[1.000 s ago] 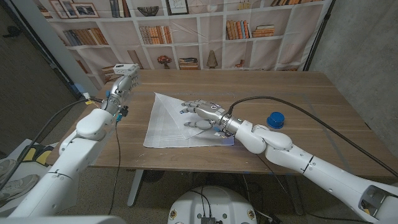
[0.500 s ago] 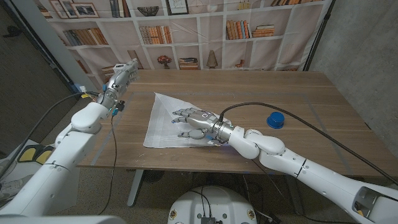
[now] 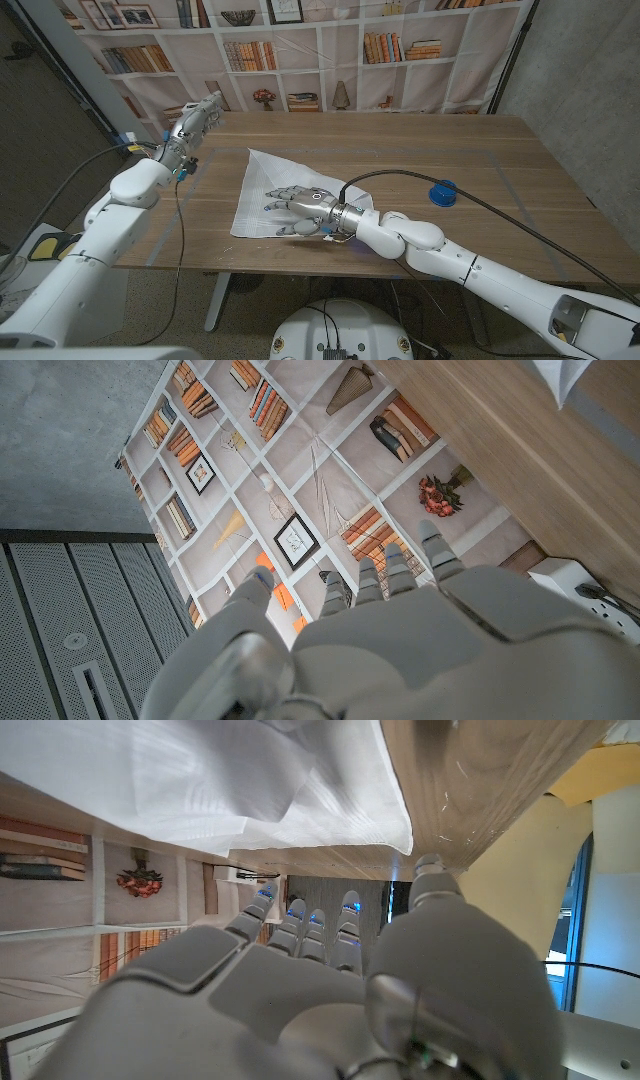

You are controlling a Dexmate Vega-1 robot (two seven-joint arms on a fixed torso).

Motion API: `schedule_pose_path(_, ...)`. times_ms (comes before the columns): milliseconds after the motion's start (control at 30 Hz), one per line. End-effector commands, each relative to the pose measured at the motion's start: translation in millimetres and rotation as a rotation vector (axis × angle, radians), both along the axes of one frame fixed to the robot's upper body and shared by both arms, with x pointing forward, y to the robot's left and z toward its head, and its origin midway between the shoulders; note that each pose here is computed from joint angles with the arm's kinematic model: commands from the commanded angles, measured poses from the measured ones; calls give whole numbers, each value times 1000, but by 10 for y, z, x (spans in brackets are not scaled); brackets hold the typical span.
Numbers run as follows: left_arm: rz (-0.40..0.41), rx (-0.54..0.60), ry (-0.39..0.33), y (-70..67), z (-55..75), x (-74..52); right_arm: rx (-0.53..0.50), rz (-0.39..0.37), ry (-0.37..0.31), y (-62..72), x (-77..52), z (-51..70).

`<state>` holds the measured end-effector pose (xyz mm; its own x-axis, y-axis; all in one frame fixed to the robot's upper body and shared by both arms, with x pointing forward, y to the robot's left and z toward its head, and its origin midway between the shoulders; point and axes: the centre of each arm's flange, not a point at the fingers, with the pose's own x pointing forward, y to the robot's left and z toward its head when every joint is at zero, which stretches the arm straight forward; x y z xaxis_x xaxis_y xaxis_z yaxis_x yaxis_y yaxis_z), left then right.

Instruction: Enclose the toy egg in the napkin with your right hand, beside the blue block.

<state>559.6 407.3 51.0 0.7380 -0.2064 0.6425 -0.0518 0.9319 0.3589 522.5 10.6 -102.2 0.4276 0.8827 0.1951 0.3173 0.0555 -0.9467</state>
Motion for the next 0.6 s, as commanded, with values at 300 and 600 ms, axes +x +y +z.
schedule_pose_path(300,-30,21,29,57,61,150,-27,-18,55,291,190,-231)
schedule_pose_path(600,-42,23,43,67,52,201,-34,-14,84,325,241,-318)
